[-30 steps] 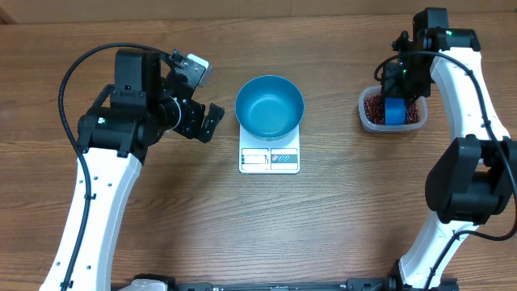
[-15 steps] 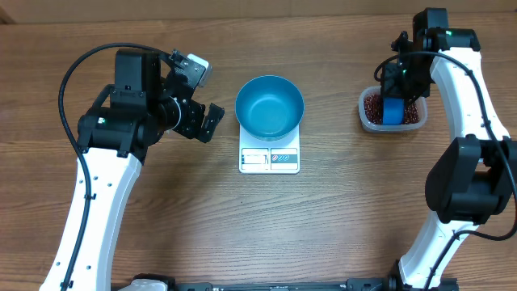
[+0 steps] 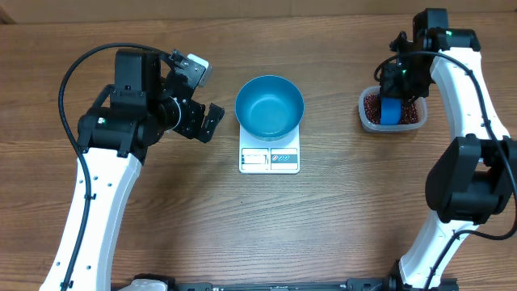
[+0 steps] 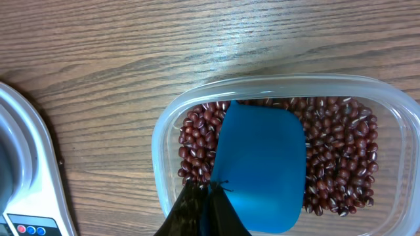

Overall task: Scoop item into bowl and weigh 150g on scale
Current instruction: 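Drag the scoop through the beans with the right gripper to fill it, then tilt and lift the filled scoop out of the beans with the right gripper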

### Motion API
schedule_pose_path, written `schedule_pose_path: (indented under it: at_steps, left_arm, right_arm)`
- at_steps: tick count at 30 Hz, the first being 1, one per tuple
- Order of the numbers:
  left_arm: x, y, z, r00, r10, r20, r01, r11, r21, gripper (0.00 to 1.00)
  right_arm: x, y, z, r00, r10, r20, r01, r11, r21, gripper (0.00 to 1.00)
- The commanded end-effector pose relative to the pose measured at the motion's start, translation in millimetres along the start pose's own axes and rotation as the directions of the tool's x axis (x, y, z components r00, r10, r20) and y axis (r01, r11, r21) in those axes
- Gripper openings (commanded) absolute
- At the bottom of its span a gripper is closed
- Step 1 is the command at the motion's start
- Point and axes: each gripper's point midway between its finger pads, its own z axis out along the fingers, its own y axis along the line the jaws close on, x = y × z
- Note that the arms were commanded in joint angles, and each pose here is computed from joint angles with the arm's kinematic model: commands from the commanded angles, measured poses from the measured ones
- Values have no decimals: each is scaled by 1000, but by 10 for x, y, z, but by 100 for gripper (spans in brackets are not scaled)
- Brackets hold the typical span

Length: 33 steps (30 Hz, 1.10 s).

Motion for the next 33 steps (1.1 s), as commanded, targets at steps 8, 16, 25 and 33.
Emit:
schedule_pose_path:
  at_steps: [8, 16, 25, 33]
  left_arm:
    - [0, -46, 9, 1000, -4, 1, 4, 1000, 19, 99]
    - [0, -46, 9, 1000, -4, 1, 4, 1000, 19, 99]
    - [0, -46, 9, 1000, -4, 1, 4, 1000, 19, 99]
    - [0, -46, 9, 1000, -4, 1, 4, 1000, 19, 99]
  right_arm:
    - [-14, 40, 7, 999, 42, -7, -43, 978, -206, 4]
    - [-2, 10, 23, 999, 38, -12, -40, 956, -292, 4]
    - [115, -175, 293, 991, 94, -98, -119, 949, -293, 4]
    - [140, -247, 344, 987, 111, -115, -140, 947, -290, 4]
